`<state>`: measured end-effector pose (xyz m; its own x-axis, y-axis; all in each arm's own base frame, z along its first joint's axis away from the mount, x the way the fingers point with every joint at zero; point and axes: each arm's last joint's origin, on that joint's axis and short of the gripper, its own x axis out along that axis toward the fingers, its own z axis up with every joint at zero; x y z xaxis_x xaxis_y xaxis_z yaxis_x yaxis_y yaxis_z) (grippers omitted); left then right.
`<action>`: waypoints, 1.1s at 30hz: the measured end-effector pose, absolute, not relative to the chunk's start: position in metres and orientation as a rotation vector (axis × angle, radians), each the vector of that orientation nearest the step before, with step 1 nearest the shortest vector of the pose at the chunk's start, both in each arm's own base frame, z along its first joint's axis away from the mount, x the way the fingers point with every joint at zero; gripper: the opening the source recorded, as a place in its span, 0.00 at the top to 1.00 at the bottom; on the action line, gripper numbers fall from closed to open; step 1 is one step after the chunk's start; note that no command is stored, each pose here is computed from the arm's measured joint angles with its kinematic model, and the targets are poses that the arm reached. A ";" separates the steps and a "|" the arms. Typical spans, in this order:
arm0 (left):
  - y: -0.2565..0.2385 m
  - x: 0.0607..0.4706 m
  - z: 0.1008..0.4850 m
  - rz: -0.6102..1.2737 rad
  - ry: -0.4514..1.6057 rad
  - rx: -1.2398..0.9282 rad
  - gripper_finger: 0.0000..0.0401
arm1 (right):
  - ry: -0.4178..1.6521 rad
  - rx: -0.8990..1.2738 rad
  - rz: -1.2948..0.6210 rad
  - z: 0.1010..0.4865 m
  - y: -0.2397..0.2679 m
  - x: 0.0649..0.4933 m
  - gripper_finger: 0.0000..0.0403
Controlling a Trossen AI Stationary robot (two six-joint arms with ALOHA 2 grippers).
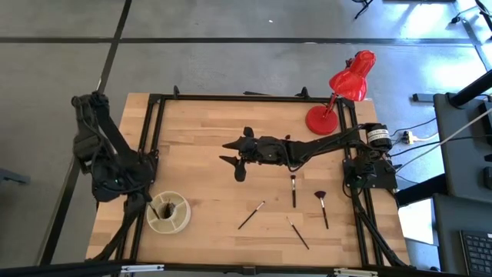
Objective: Put items in baskets/containers
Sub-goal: Put the black eyeshadow brush into the white organizer
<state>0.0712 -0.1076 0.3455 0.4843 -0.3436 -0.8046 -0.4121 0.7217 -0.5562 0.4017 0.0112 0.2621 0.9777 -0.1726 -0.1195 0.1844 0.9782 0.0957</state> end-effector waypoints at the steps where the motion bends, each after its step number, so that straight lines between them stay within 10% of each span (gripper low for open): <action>1: -0.107 0.072 0.350 0.043 1.084 -0.817 0.99 | 0.111 0.106 -0.180 0.262 0.011 0.402 0.49; 24: -0.121 0.100 0.336 0.213 1.125 -0.570 0.98 | 0.153 0.154 -0.098 0.258 0.012 0.402 0.49; 33: -0.131 0.123 0.322 0.277 1.136 -0.446 0.76 | 0.270 0.286 0.033 0.274 0.003 0.384 0.49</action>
